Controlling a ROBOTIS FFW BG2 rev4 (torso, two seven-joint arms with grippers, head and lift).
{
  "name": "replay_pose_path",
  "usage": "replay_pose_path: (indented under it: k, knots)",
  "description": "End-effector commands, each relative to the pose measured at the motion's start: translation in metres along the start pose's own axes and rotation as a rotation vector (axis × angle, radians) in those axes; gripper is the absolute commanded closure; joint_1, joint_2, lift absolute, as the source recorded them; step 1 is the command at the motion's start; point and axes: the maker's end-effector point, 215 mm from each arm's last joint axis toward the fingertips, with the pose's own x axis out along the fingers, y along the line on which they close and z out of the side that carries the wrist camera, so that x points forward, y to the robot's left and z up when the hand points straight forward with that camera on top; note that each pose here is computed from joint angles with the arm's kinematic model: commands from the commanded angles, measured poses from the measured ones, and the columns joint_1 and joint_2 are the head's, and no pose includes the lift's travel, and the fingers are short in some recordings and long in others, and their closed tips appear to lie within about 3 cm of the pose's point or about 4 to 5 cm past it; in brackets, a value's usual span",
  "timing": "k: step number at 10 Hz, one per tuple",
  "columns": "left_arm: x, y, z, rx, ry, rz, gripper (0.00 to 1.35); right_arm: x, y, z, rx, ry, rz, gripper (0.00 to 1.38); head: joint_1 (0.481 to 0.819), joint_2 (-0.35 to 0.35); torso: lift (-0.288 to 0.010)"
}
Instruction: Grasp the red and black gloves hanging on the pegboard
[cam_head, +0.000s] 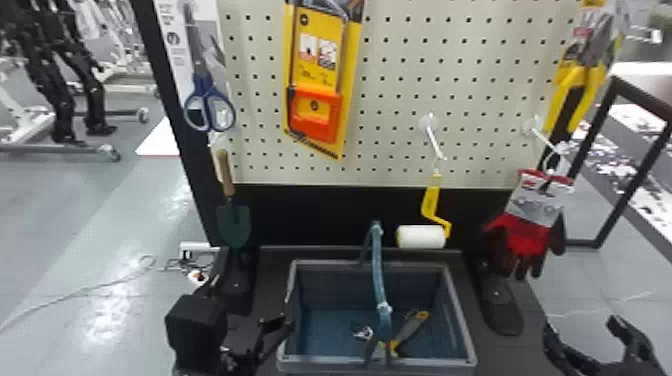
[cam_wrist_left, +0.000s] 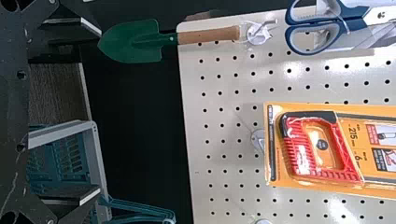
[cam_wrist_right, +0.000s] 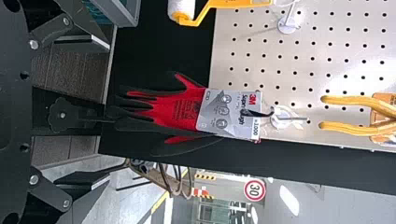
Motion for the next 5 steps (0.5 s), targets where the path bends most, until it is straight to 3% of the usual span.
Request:
replay_pose_path:
  k: [1,5]
  knots:
    - [0.0000,0.0003,0.0000,0.000,0.000,0.001,0.13,0.0004,0.0007,0.0000,0.004,-0.001,-0.002,0.30,0.549,0.000,-0.100]
    - [0.0000,-0.0009,-0.0013,0.001,0.003,-0.002,0.13,0.0014,0.0001,0.0007,0.006,-0.003,-0.004,0.30,0.549,0.000,-0.100]
